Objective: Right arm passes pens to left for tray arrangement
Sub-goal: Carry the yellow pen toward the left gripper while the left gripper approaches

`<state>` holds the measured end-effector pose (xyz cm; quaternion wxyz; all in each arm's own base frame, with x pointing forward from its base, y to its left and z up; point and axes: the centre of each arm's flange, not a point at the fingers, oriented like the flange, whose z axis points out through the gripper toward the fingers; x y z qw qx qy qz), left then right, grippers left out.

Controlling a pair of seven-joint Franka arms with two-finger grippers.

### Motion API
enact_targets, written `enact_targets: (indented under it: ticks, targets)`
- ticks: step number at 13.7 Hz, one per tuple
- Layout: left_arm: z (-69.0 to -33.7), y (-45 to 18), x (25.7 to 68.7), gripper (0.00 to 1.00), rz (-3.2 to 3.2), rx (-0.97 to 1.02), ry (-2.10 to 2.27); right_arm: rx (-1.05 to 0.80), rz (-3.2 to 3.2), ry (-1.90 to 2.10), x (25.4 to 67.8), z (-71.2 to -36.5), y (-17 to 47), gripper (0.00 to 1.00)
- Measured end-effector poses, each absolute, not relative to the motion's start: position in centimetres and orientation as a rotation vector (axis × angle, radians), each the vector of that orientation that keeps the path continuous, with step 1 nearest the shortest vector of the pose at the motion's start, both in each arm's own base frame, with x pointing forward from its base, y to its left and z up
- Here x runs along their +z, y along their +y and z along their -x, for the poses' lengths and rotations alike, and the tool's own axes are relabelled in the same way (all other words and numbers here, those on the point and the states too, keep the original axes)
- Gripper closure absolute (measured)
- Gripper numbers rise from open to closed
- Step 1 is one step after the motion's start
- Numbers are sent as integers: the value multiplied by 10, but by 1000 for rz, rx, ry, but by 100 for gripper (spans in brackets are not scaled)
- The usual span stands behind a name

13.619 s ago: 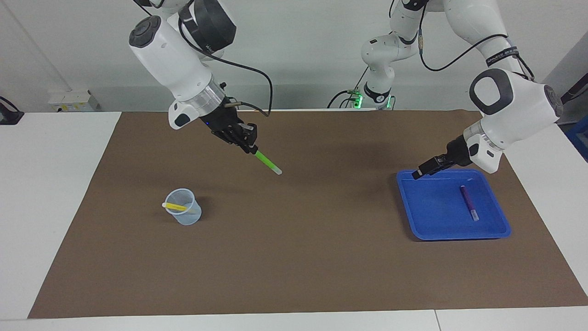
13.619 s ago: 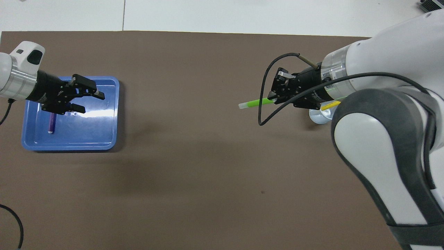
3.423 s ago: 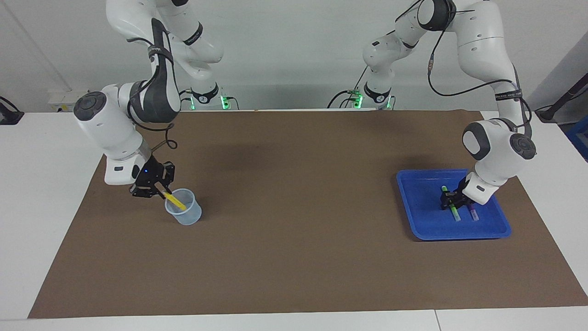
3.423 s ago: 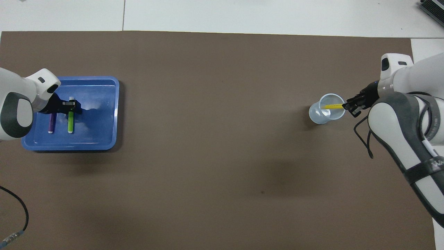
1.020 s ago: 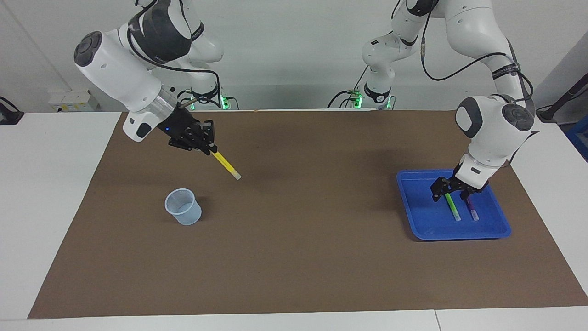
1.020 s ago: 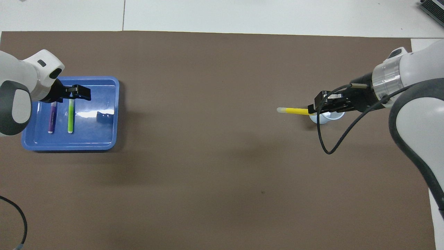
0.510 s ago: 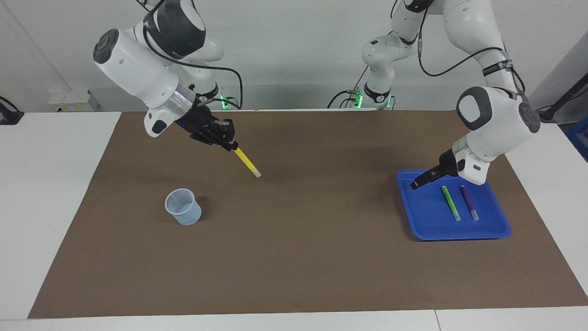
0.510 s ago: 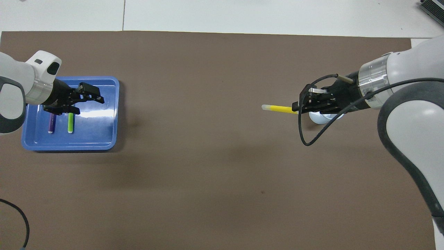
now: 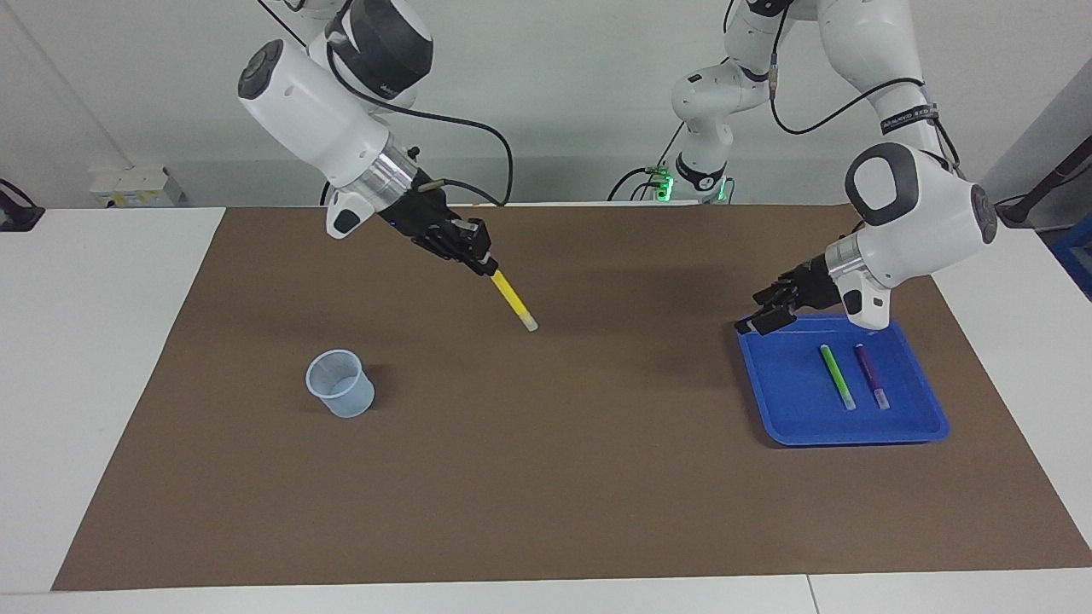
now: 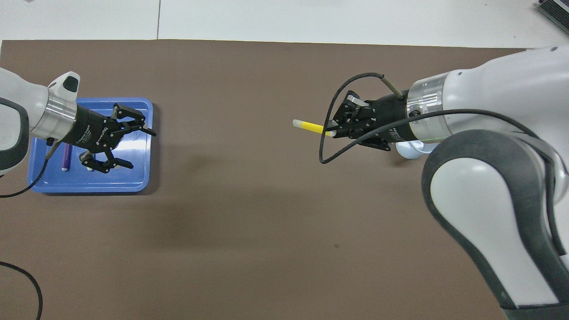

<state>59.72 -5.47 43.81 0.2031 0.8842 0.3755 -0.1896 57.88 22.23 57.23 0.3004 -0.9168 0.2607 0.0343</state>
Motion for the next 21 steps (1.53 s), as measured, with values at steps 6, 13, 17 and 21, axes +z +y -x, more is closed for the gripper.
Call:
enact_targets:
  ticks: [6, 13, 17, 21]
  targets:
    - [-598, -77, 453, 5, -2156, -692, 1288, 55, 2322, 840, 568, -573, 283, 81]
    - [-594, -140, 486, 7, -2085, -706, 1346, 31, 2274, 849, 552, -563, 336, 81]
    - [-594, -152, 490, 8, -2079, -681, 1330, 38, 2279, 843, 548, -562, 341, 81]
    - [-591, -185, 499, 11, -2075, -636, 1279, 49, 2274, 854, 548, -559, 347, 81]
